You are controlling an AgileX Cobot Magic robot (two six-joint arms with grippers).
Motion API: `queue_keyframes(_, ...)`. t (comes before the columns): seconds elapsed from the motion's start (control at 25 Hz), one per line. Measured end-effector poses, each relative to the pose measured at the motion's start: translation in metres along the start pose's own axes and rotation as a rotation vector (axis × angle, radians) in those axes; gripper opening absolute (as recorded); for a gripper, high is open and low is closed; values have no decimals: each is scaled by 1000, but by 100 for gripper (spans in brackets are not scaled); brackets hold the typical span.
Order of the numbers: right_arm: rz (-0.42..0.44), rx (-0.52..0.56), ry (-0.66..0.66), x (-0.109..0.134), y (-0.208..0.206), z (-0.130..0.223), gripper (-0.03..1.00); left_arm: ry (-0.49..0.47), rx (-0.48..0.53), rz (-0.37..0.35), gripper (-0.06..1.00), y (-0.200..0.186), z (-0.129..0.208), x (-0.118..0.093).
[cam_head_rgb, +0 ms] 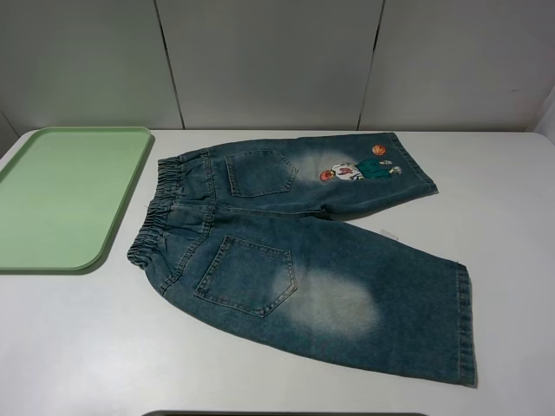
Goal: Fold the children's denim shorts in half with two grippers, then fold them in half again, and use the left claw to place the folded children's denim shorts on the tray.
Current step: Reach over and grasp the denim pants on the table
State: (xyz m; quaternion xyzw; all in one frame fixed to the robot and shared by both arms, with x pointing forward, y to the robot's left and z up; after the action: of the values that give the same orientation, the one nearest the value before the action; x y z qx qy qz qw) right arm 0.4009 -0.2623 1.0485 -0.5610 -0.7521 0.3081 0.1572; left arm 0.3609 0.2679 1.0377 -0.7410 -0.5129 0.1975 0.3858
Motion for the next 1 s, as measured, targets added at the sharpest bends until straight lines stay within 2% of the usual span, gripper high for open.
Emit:
queue_keyframes(0.08,-21,58,-68,-2,17,-10,70,103,66,70,99,15,-15,-7)
queue_keyframes(0.2,-99,132,-178,11,45,-18,70,311,177,156,99,42,-25,-25)
queue_keyframes(0.32,-203,217,-325,39,73,-13,70,511,305,208,99,71,-22,-46)
queue_keyframes(0.44,-293,295,-498,72,91,0,70,660,412,228,98,97,-17,-63)
queue_keyframes(0.6,-377,382,-711,111,107,21,70,762,466,242,98,136,-17,-78)
queue_keyframes(0.68,-407,425,-774,124,114,31,70,788,484,251,98,156,-16,-83)
queue_keyframes(0.84,-434,509,-820,135,128,49,70,834,546,278,98,190,-5,-92)
queue_keyframes(1.0,-444,574,-828,136,139,71,70,889,603,310,98,209,7,-95)
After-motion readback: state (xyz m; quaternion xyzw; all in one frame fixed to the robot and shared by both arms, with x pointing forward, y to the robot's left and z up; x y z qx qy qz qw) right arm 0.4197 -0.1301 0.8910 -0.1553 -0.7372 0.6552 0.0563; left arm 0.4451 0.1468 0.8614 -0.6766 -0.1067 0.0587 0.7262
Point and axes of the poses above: a point on each arm's last joint axis where the gripper is mounted, y pointing out along that axis toward the gripper, x along the wrist's bending axis when the last joint is at zero, z = x × y, the point moved 9 cm from there along y, pointing out along that axis toward the gripper, and after that the axes turned 1 degree about -y, right-handed, at the moved point
